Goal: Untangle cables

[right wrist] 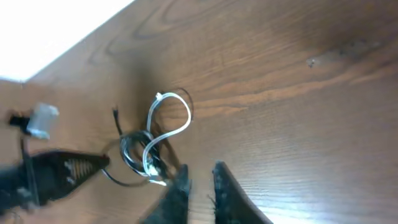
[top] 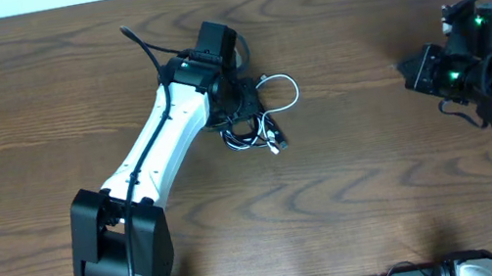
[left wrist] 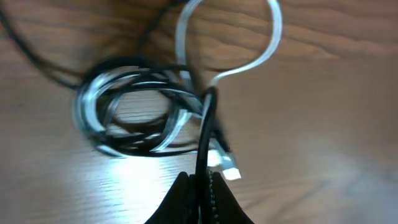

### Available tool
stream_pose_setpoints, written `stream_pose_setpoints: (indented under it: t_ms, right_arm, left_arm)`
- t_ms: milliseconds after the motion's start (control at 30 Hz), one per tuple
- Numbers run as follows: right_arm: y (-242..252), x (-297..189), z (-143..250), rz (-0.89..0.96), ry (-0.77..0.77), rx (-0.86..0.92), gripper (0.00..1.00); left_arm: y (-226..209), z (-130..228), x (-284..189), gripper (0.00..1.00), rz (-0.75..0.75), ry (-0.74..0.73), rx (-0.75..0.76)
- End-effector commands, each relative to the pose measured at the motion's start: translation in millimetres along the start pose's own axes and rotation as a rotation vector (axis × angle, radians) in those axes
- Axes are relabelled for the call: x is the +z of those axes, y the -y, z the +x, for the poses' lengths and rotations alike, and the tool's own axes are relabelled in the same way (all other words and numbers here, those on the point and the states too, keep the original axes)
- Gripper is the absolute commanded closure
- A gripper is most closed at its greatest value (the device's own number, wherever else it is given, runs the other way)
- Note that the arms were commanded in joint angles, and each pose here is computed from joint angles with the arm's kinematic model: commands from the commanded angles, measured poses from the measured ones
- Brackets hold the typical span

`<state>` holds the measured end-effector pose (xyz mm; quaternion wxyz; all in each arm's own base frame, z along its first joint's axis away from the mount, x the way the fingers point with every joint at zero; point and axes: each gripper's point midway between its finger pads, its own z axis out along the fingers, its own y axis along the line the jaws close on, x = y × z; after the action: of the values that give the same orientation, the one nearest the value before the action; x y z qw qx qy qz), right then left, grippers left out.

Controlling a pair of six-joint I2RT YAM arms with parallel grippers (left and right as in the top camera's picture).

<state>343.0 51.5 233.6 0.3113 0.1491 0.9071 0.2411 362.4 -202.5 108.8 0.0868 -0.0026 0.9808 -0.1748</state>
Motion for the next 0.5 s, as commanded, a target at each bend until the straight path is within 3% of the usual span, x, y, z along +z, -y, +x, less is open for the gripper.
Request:
stream_pose_setpoints:
  t_ms: [0,233,333,400,467]
  right_arm:
    - [-13.1,22.3,15.9,-0.065,-0.106,-0.098,0.75]
    - [-35.4,75.2,53.1,-0.172,-0.297,-0.139,0.60]
    - [-43.7,86.0,61.7,-0.209,-0.331,-0.158,0.54]
    - [-49.1,95.8,70.9,-0.230,-0.356,-0.218,0.44]
    - [-52.5,101.9,79.0,-0.243,-0.375,-0.276,0.44]
  left_arm:
    - [34.8,7.5,-7.6,0.93,0.227,-0.051,0.152]
    - [70.0,2.0,-58.4,0.92,0.645,-0.080,0.157]
    - [69.8,-3.4,-73.5,0.93,0.743,-0.087,0.121]
    - [64.7,-10.1,-86.3,0.93,0.809,-0.099,0.052]
    - [60.9,-14.8,-94.3,0.93,0.848,-0.111,-0.004]
